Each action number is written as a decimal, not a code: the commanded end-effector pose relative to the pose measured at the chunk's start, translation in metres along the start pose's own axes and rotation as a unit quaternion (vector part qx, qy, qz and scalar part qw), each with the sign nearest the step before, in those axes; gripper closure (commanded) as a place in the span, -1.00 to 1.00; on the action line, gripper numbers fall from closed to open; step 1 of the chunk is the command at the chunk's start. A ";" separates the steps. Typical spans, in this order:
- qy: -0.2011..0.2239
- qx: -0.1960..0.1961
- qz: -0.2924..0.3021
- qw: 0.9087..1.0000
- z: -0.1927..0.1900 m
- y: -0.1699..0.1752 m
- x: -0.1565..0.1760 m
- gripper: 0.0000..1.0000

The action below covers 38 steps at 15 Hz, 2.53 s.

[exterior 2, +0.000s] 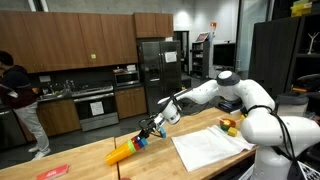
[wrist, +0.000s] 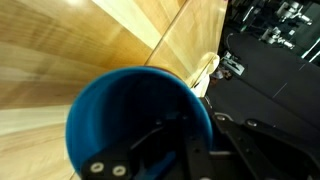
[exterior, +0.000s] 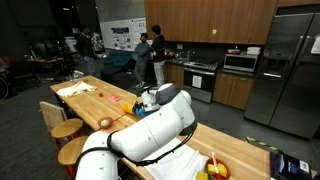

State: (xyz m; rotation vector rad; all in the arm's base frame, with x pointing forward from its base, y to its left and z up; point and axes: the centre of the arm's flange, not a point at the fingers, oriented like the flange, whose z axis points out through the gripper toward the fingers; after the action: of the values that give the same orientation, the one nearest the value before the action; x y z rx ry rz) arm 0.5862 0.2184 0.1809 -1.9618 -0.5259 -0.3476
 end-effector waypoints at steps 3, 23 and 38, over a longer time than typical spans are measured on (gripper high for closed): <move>0.055 -0.026 0.008 0.998 -0.046 -0.023 -0.039 0.95; 0.024 -0.200 0.092 0.975 -0.095 -0.106 -0.041 0.95; -0.239 -0.368 0.148 0.886 -0.071 -0.180 0.077 0.95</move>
State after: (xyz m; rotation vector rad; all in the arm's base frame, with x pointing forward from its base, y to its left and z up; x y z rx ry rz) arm 0.5392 0.2220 0.3826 -2.7196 -0.4159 0.0971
